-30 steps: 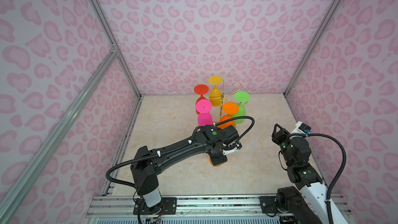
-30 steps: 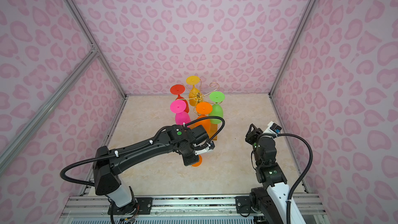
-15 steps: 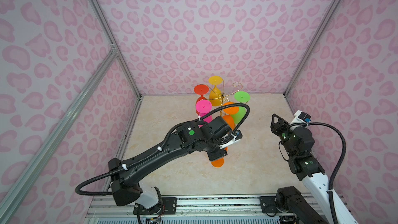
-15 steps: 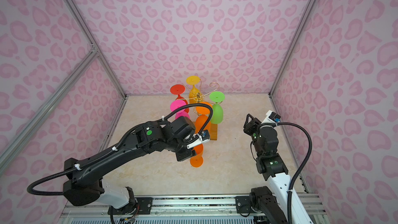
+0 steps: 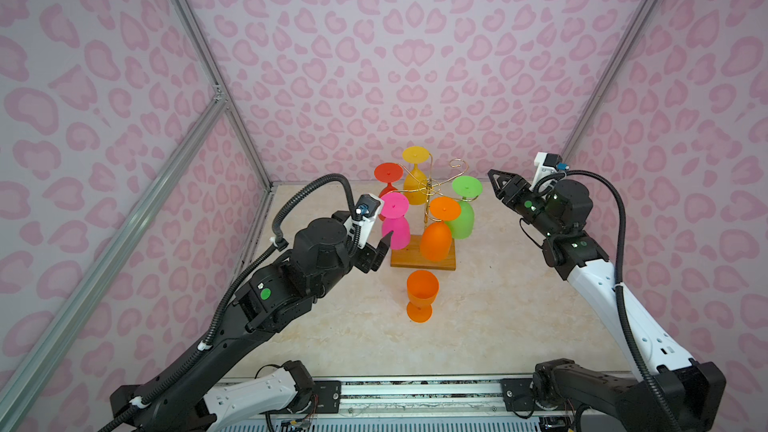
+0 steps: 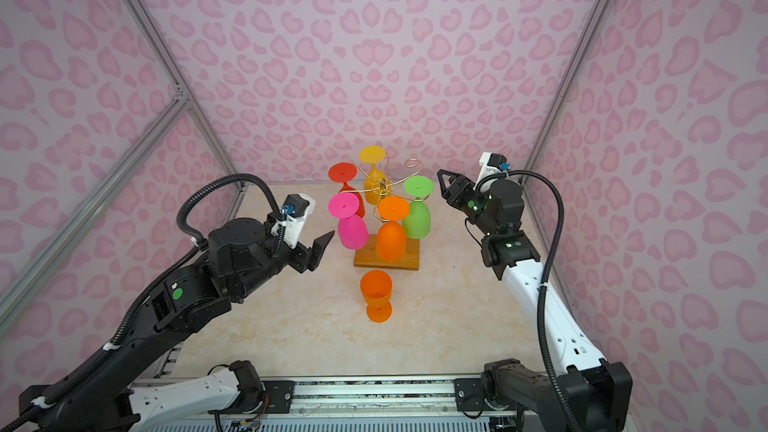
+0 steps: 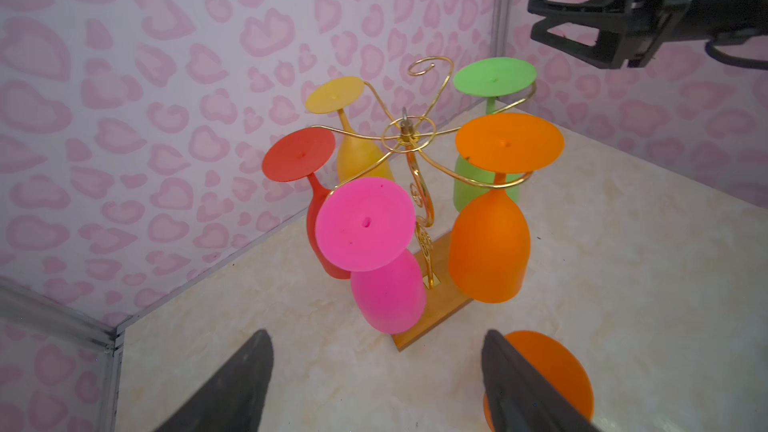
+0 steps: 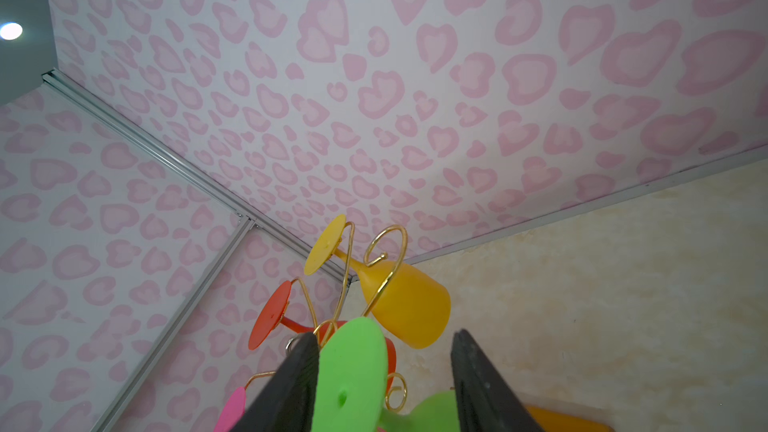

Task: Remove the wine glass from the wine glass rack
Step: 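Set the orange glass upright on the table, open the left gripper, lift away, then reach the right gripper to the green glass foot and close on it, then lift the green glass up off its hook with the right gripper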

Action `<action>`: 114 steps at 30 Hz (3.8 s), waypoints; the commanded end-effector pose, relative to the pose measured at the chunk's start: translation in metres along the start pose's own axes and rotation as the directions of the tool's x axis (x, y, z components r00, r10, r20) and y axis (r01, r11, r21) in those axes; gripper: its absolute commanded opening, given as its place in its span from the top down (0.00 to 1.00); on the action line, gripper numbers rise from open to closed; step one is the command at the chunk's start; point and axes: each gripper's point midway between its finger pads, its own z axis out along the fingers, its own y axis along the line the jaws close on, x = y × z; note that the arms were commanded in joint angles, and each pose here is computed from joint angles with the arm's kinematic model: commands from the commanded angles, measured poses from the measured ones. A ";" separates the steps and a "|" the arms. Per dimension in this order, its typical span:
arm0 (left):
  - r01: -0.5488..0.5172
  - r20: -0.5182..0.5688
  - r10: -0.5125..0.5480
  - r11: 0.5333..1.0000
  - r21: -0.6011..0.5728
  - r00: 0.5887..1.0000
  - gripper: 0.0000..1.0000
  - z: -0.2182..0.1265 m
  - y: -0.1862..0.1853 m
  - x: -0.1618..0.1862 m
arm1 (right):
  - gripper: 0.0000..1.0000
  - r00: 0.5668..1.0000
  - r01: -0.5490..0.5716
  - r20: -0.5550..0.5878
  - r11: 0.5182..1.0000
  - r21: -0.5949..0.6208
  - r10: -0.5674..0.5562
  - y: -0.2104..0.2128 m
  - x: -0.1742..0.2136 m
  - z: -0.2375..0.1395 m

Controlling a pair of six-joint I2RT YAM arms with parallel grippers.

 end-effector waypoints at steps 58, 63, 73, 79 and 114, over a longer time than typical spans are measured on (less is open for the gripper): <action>0.188 0.058 -0.188 0.982 -0.011 0.981 0.18 0.008 0.023 0.009 | 1.00 0.978 -0.142 -0.171 0.982 -0.121 0.120 0.024 0.033 0.013; 0.189 0.054 -0.188 0.982 -0.008 0.981 0.18 0.009 0.022 0.010 | 1.00 0.973 -0.192 -0.162 0.969 -0.155 0.167 0.025 0.024 0.010; 0.188 0.045 -0.188 0.982 -0.004 0.981 0.19 0.012 0.021 0.013 | 1.00 0.964 -0.247 -0.149 0.948 -0.203 0.219 0.026 0.013 -0.002; 0.188 0.041 -0.188 0.982 0.000 0.981 0.19 0.014 0.020 0.013 | 1.00 0.965 -0.242 -0.157 0.948 -0.205 0.212 0.030 0.014 -0.011; 0.195 0.022 -0.196 0.980 0.037 0.980 0.11 0.015 0.013 0.016 | 1.00 0.957 -0.222 -0.234 0.954 -0.201 0.173 0.043 0.034 0.019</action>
